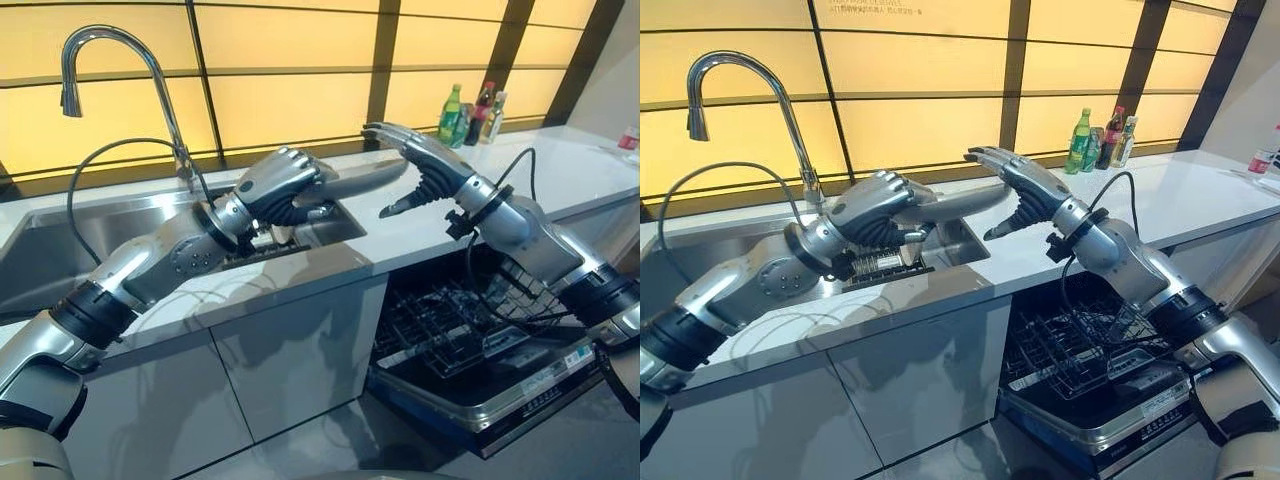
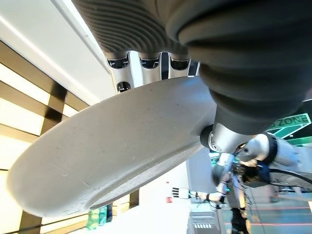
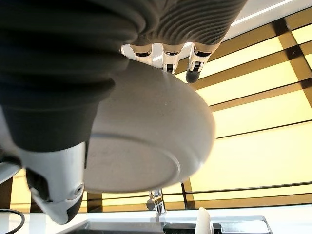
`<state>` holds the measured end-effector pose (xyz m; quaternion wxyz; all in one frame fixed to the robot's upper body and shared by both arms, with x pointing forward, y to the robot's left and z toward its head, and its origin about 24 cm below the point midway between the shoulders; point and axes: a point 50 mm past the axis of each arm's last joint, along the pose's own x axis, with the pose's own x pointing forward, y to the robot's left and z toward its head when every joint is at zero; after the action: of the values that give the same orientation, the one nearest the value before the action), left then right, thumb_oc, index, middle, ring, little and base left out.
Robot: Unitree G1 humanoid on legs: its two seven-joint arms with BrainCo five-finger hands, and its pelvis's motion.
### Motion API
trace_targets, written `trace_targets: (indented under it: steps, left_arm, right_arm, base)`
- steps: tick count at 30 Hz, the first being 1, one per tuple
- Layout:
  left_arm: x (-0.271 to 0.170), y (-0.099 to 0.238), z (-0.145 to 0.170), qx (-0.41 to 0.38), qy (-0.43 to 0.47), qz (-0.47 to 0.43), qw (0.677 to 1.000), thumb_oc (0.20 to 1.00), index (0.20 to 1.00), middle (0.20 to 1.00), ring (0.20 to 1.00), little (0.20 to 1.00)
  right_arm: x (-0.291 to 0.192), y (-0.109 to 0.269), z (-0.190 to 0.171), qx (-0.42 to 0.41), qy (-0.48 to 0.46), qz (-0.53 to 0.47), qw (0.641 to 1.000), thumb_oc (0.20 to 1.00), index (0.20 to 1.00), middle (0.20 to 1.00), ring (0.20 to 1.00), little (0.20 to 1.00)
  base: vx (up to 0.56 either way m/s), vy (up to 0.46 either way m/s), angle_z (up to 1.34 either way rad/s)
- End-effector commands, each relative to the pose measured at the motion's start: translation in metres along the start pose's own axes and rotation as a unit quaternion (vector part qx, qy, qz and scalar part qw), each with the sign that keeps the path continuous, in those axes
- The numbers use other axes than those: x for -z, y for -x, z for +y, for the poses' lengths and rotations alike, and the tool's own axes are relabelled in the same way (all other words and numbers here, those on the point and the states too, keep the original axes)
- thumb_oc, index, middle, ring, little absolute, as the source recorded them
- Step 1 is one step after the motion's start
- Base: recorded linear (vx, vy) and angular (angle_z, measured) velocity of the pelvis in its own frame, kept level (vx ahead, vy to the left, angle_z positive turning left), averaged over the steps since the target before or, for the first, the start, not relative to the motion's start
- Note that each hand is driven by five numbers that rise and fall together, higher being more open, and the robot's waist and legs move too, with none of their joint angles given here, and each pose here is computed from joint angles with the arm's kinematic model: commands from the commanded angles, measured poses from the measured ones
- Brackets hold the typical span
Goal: Pick up plates and place into dishwasher.
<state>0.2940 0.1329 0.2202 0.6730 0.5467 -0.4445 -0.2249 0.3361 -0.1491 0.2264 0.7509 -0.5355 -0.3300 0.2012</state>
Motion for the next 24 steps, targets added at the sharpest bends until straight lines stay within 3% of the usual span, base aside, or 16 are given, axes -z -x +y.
trace_targets:
  steps: [1,3,15,23,24]
  left_arm:
    - [-0.010,-0.028,0.041,-0.078,-0.005,-0.047,0.996,0.200,0.200,0.200,0.200,0.200]
    - [-0.012,-0.030,0.041,-0.078,-0.007,-0.052,0.996,0.200,0.200,0.200,0.200,0.200]
    - [-0.014,-0.030,0.048,-0.090,-0.023,-0.054,0.994,0.200,0.200,0.200,0.200,0.200]
    - [-0.006,-0.022,0.048,-0.097,-0.032,-0.030,0.994,0.200,0.200,0.200,0.200,0.200]
    - [-0.003,-0.020,0.047,-0.098,-0.029,-0.022,0.995,0.614,0.614,0.614,0.614,0.614]
  right_arm:
    - [0.002,-0.020,-0.033,0.002,0.068,0.015,0.998,0.934,0.934,0.934,0.934,0.934]
    - [0.002,-0.022,-0.033,-0.008,0.077,0.021,0.997,0.200,0.200,0.200,0.200,0.200]
    - [0.011,-0.023,-0.037,-0.041,0.110,0.054,0.992,0.200,0.200,0.200,0.200,0.200]
    - [0.013,-0.017,-0.045,0.013,0.064,0.050,0.997,0.200,0.200,0.200,0.200,0.200]
    - [0.014,-0.015,-0.046,0.020,0.057,0.051,0.997,0.200,0.200,0.200,0.200,0.200]
  base:
    - [0.00,0.000,0.00]
    - [0.00,0.000,0.00]
    - [0.00,0.000,0.00]
    - [0.00,0.000,0.00]
    - [0.00,0.000,0.00]
